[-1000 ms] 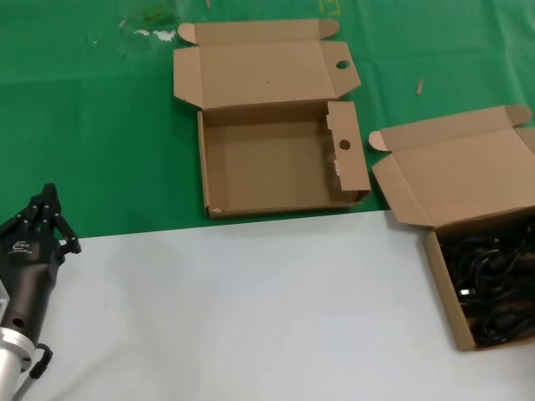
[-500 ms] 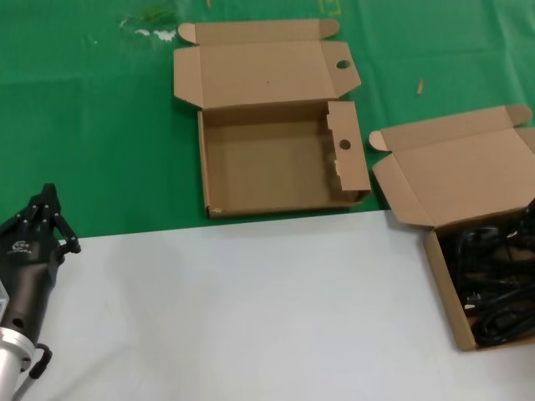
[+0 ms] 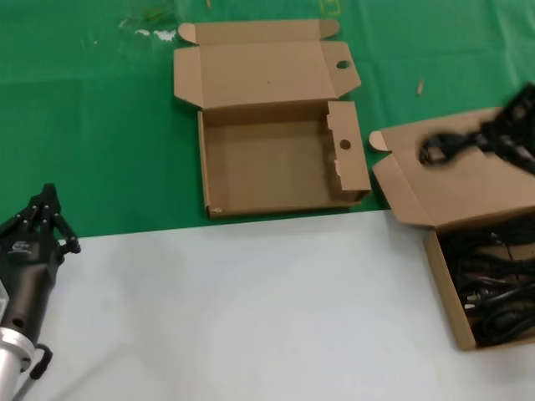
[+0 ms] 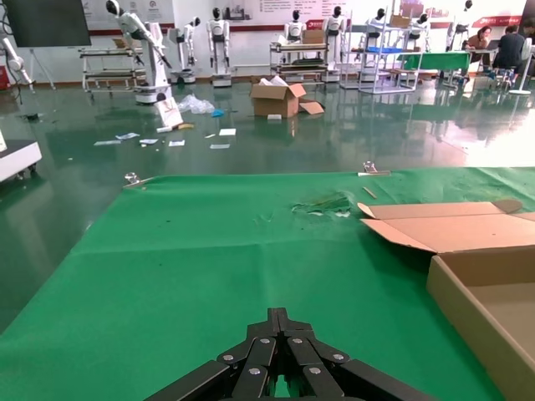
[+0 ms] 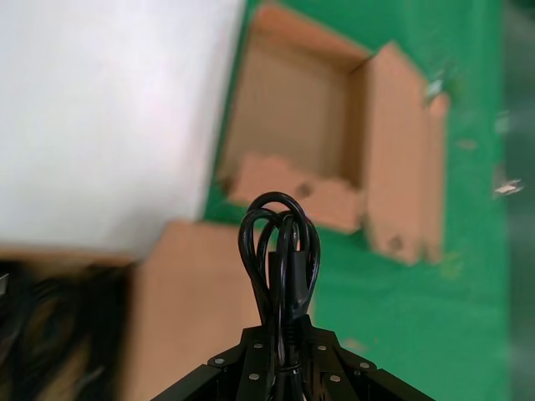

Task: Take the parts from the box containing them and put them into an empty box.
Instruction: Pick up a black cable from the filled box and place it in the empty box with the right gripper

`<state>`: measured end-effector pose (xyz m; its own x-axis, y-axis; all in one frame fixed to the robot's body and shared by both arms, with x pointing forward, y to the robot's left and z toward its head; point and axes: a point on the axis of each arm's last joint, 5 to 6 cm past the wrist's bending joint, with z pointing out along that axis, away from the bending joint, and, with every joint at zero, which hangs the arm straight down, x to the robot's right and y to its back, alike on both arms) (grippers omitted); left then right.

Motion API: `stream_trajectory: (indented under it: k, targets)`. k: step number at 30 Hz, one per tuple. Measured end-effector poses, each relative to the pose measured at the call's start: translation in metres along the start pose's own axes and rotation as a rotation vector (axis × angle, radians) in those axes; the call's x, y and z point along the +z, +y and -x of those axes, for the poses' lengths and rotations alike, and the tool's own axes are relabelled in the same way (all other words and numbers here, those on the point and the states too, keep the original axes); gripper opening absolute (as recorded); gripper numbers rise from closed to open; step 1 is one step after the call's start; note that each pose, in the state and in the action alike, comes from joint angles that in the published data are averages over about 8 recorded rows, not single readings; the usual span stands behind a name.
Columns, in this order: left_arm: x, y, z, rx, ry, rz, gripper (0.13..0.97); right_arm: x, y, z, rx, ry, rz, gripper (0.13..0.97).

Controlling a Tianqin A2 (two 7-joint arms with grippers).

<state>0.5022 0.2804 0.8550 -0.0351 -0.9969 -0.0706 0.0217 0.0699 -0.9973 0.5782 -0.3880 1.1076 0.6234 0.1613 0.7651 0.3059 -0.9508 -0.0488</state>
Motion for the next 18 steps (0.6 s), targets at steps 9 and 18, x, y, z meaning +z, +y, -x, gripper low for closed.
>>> stream_trajectory:
  k: [9,18]
  targets:
    - [0.000,0.0000,0.0000,0.000,0.000,0.000,0.140,0.038,-0.050,-0.055,0.015,0.121,-0.092,0.183]
    - [0.000,0.0000,0.0000,0.000,0.000,0.000,0.140,0.091,-0.085,-0.076,0.058,0.134,-0.140,0.183]
